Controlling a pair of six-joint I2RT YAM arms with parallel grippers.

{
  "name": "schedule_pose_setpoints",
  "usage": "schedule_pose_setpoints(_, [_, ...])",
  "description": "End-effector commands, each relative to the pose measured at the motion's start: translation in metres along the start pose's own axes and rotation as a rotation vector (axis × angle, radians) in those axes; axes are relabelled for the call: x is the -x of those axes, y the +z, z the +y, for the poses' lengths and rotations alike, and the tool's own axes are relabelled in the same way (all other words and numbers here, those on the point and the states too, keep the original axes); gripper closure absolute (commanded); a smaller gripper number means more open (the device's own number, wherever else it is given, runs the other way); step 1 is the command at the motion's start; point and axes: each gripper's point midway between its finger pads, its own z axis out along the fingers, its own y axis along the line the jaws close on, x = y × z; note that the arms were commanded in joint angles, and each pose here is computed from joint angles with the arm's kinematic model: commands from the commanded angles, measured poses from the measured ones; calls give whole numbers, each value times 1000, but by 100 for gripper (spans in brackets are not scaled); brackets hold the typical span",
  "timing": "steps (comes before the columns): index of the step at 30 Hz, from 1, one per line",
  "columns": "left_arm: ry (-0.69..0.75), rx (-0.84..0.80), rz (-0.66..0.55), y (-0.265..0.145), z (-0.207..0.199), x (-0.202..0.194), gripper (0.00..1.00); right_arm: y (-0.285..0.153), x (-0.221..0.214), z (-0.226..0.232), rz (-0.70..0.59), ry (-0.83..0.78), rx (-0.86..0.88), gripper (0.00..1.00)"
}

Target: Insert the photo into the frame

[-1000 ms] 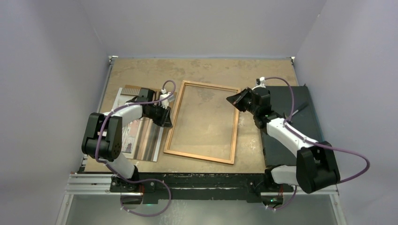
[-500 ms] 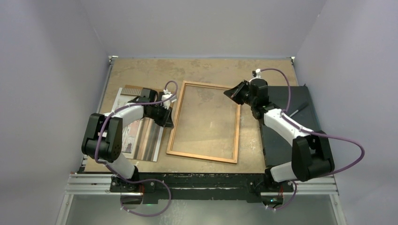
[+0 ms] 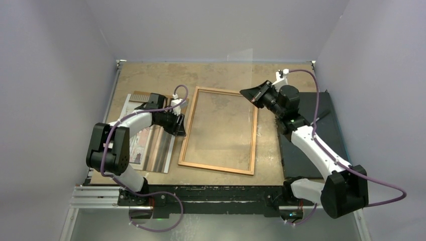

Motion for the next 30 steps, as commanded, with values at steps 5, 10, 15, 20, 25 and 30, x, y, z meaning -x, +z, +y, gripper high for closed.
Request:
schedule_pose_setpoints(5, [54, 27, -63, -5, 5, 18, 53, -13, -13, 21, -17, 101, 110, 100])
schedule_pose_setpoints(10, [50, 22, -76, -5, 3, 18, 65, -16, -21, 24, -34, 130, 116, 100])
schedule_pose_setpoints(15, [50, 23, -70, -4, 4, 14, 77, -15, -29, 19, -29, 180, 110, 100])
schedule_pose_setpoints(20, [40, 17, -60, -1, 2, 6, 82, -15, -29, 17, -54, 197, 106, 100])
schedule_pose_setpoints(25, [43, 19, -44, 1, 5, 1, 83, -15, -28, 14, -78, 210, 96, 100])
schedule_pose_setpoints(30, [47, 21, -33, 2, 6, -2, 85, -13, -31, 7, -80, 215, 82, 100])
